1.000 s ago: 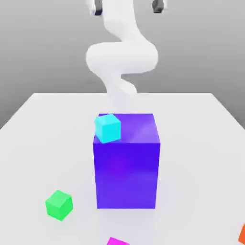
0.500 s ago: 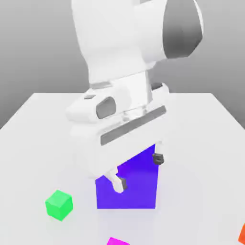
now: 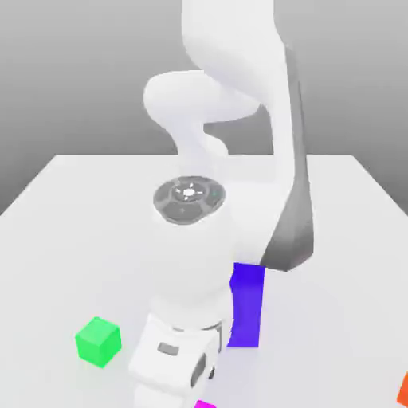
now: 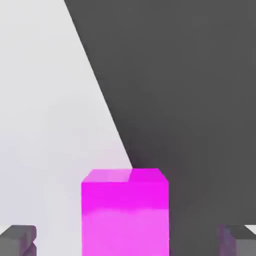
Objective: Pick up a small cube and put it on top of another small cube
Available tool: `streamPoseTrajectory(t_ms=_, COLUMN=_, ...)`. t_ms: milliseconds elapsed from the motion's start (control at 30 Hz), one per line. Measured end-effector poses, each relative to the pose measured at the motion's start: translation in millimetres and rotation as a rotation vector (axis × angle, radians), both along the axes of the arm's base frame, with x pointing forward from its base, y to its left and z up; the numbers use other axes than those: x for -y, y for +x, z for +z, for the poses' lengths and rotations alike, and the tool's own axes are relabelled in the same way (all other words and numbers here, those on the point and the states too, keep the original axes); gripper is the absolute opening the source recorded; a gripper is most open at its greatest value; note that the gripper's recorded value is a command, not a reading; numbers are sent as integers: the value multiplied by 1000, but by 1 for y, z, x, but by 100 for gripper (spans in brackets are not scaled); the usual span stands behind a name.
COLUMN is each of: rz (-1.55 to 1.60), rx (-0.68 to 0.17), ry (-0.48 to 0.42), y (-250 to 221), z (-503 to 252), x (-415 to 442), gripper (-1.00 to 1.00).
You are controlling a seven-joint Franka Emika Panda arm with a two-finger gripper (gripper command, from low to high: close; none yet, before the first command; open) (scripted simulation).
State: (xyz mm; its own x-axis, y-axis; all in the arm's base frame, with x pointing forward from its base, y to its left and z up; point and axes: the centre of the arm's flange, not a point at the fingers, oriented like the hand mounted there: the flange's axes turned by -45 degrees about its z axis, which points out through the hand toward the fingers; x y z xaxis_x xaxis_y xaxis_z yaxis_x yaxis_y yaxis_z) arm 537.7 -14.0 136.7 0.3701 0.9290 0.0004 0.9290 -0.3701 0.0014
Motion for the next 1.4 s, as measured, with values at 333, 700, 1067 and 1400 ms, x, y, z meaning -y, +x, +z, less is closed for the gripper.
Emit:
streamPoseTrajectory(t_ms=333, rz=2, rx=-2, ry=-1, y=0, z=36, x=0, gripper=-100)
streamPoseTrajectory(t_ms=700, rz=-308, rx=42, ry=-44, y=-10, z=123, x=38, gripper=-100)
streamPoseTrajectory(t_ms=1067, rz=-682, rx=80, ry=-57, y=-37, z=171, x=87, gripper=-100)
streamPoseTrajectory(t_ms=1400, rz=-1018, rx=89, ry=-46, y=-70, z=183, x=126, gripper=-100)
